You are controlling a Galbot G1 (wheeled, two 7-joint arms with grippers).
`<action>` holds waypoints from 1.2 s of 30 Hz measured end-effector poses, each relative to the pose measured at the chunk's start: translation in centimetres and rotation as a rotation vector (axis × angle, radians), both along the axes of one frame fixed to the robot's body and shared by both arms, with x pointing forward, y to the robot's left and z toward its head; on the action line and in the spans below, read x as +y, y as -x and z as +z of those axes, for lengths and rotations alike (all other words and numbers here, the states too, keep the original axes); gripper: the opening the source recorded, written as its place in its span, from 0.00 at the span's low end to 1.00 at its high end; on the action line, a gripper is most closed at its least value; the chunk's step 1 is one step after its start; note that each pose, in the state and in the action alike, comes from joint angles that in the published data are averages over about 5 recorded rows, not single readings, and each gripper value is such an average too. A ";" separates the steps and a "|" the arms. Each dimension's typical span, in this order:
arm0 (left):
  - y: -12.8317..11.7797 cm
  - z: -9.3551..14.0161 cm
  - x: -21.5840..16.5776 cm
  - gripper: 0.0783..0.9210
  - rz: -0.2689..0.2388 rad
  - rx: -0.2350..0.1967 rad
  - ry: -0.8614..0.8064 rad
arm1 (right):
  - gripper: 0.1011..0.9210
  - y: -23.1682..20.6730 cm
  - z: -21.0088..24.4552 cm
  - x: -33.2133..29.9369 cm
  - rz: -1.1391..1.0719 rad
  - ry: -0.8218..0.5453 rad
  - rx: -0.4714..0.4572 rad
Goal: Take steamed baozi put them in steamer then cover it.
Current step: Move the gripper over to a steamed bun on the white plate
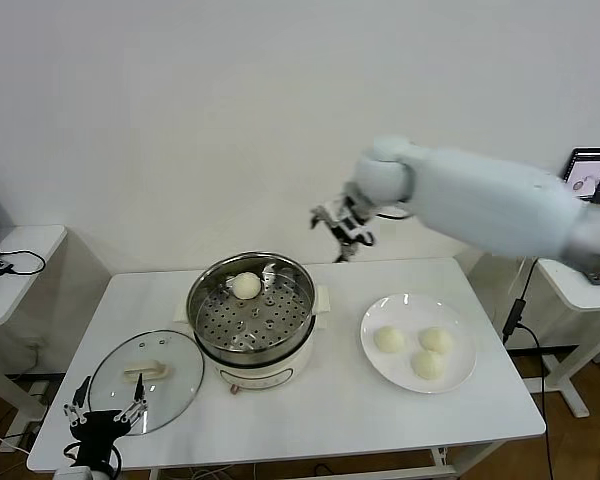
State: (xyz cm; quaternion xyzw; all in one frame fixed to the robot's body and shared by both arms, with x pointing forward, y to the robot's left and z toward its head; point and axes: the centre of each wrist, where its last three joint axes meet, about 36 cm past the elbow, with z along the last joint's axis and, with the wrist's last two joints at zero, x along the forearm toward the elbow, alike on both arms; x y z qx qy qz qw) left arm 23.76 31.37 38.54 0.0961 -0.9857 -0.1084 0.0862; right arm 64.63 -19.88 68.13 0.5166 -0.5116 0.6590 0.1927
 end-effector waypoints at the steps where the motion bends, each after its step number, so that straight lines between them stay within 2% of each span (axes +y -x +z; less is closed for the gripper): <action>1: 0.0 0.0 -0.1 0.88 -0.002 0.001 -0.001 | 0.88 0.4 -0.5 -1.2 -0.026 -0.005 0.010; 7: 0.1 -0.1 -0.3 0.88 -0.008 0.006 -0.008 | 0.88 2.6 -4.4 -6.8 -0.150 -0.024 0.065; 14: 0.2 0.0 -0.3 0.88 -0.008 0.007 -0.017 | 0.88 4.2 -9.0 -9.6 -0.225 -0.012 0.114; 36: 0.1 -0.3 0.8 0.88 0.016 0.014 -0.030 | 0.88 4.4 -19.3 -8.9 -0.276 0.030 0.207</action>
